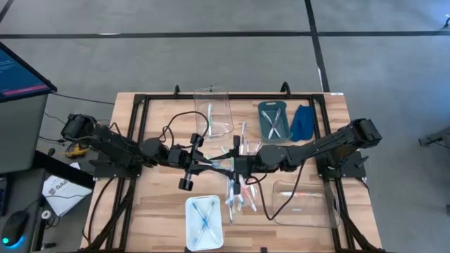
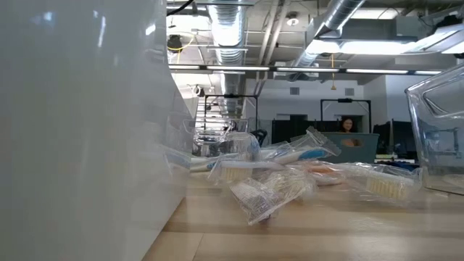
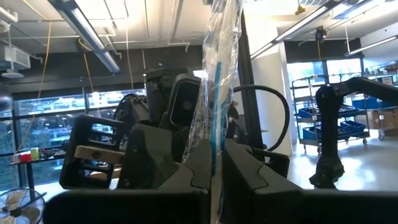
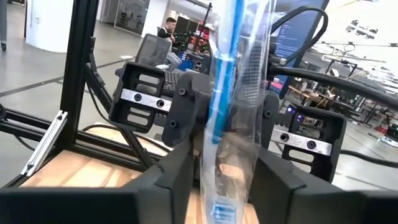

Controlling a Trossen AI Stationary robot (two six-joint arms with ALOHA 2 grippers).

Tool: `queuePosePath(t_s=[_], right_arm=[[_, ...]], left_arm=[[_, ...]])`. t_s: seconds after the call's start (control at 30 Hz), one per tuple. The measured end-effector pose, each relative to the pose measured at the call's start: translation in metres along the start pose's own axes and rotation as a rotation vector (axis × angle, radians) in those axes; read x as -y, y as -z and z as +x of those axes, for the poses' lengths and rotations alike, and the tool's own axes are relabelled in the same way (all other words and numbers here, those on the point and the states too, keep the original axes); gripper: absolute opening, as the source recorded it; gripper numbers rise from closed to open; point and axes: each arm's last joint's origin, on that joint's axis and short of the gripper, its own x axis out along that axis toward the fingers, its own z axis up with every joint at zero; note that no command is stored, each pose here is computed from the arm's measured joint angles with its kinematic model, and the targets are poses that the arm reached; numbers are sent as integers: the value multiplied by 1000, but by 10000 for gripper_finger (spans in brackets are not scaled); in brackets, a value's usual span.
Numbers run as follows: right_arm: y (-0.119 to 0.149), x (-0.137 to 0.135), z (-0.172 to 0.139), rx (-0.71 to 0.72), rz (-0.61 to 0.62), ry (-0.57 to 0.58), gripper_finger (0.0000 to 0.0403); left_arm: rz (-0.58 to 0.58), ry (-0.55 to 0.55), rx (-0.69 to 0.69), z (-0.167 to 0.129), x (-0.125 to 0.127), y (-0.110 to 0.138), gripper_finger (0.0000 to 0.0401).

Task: Pick & Place Toothbrushes
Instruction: Put the blue toothbrush into the white bin

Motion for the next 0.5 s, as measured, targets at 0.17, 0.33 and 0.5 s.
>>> queuePosePath(t_s=[0.17, 0.33, 0.5], right_arm=[[1, 0, 0, -10, -1, 2, 78], [1, 1, 0, -25, -3, 35, 58], [-4, 3, 2, -104, -9, 69, 53]], left_arm=[[1, -2, -1, 0, 0, 0, 8], [3, -5, -1, 0, 0, 0, 8], [2, -26, -8, 0, -1, 1, 10]])
